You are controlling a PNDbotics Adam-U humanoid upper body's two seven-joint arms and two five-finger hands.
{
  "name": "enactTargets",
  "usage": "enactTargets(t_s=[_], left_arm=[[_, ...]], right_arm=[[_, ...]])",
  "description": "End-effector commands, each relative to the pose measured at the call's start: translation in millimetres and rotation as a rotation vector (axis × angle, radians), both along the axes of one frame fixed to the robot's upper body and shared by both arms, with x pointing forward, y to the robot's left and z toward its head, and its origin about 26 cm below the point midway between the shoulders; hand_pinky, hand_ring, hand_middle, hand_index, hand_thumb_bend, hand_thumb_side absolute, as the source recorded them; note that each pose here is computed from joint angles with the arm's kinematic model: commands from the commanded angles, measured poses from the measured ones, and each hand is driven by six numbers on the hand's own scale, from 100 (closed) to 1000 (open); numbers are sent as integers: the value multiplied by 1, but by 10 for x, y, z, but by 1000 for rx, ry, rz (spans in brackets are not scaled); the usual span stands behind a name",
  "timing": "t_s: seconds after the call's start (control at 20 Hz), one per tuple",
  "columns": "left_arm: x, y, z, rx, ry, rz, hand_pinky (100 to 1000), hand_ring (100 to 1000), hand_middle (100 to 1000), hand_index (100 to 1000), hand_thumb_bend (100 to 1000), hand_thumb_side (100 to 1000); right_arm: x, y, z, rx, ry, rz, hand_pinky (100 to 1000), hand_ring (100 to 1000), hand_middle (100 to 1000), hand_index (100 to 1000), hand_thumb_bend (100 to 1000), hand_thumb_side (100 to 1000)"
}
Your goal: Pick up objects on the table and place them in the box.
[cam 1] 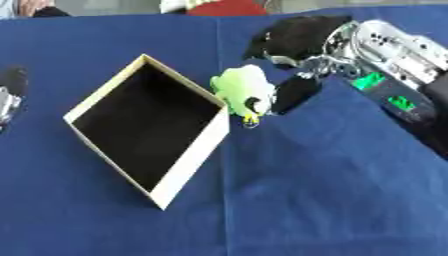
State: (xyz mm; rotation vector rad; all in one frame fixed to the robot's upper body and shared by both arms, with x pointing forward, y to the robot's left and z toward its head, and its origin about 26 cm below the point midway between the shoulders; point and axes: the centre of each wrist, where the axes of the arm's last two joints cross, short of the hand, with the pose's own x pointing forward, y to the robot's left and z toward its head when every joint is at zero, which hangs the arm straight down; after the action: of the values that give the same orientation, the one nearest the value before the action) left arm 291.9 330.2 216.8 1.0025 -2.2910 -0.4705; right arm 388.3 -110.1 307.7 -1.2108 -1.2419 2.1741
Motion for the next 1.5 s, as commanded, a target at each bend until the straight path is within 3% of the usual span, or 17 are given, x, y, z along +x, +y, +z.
enactTargets(t_s=[0.05,0.6,0.9,1.1,1.25,1.3,1.5], left_arm=[[-13,16,90,15,-23,-3,464,615,588,758,463,591],[-5,6,92,6,-19,-17,464,615,588,758,451,589],[-2,2,97,8,-18,-20,463,616,588,757,438,582],[-1,-1,93,4,-17,-22,463,616,586,755,435,580],[0,-1,90,2,-17,-22,463,616,586,755,437,583],[0,0,89,1,-17,-22,464,616,586,754,439,585],[1,0,87,0,-15,-21,463,617,586,754,438,586]], right_arm=[[52,-17,70,26,-25,-13,988,1000,920,986,231,872],[317,-48,-197,32,53,-44,971,1000,905,998,189,915],[384,-61,-273,46,106,-41,923,937,872,995,116,759],[425,-49,-341,56,145,-53,888,900,855,993,100,702],[465,-48,-395,76,155,-72,863,863,789,941,100,620],[468,-46,-402,86,147,-73,847,844,750,879,100,596],[439,-20,-384,138,92,-63,802,776,634,814,100,467]])
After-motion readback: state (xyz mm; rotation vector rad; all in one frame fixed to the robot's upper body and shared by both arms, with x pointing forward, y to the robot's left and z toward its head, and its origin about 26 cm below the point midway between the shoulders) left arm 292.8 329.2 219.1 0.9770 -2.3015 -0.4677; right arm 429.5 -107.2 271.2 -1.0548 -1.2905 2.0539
